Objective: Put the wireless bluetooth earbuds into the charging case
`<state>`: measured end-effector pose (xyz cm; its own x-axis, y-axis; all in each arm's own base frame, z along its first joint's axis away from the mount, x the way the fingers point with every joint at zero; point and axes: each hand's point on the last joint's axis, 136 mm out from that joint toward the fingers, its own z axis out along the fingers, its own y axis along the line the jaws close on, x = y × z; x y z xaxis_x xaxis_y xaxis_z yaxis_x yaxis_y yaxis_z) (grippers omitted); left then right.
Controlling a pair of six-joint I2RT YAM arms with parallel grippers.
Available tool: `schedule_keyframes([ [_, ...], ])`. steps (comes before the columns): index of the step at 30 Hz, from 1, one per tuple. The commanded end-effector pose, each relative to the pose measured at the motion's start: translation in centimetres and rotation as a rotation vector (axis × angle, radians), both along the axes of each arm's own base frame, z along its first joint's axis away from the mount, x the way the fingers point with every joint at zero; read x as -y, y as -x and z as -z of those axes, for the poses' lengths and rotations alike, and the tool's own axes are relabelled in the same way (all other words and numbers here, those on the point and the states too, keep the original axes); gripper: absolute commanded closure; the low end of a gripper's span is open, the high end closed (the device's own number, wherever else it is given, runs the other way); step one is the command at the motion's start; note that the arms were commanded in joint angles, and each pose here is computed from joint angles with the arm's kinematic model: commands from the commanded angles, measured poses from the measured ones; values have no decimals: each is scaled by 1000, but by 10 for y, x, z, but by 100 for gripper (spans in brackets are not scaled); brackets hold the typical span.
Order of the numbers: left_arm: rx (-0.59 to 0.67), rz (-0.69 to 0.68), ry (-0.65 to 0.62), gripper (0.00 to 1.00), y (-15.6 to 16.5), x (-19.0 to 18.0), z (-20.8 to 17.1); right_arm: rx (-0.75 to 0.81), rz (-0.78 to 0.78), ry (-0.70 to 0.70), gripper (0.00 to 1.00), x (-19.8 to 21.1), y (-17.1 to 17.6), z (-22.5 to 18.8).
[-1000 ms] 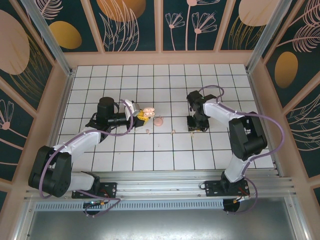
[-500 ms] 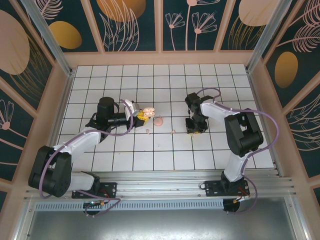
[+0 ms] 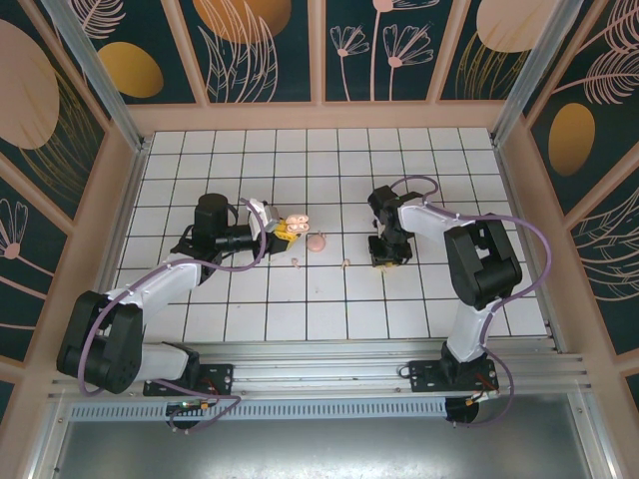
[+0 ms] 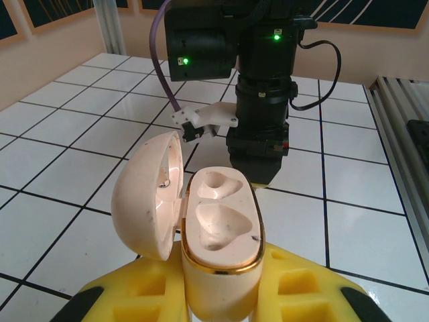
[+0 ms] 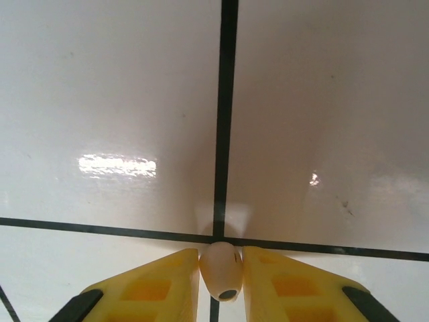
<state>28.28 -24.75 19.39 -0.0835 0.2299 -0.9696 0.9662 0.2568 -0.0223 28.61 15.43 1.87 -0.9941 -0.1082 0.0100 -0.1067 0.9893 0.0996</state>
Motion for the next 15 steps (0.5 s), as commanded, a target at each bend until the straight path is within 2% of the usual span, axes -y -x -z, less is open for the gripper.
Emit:
schedule_keyframes([
  [1,20,19,5,95,-1,3,-7,-27,-17,5,75,0,5,12],
  [7,20,17,4,95,0,3,-8,-26,-15,23,72,5,5,16],
  [15,30,16,8,96,0,3,-7,40,12,-13,79,2,-5,4],
])
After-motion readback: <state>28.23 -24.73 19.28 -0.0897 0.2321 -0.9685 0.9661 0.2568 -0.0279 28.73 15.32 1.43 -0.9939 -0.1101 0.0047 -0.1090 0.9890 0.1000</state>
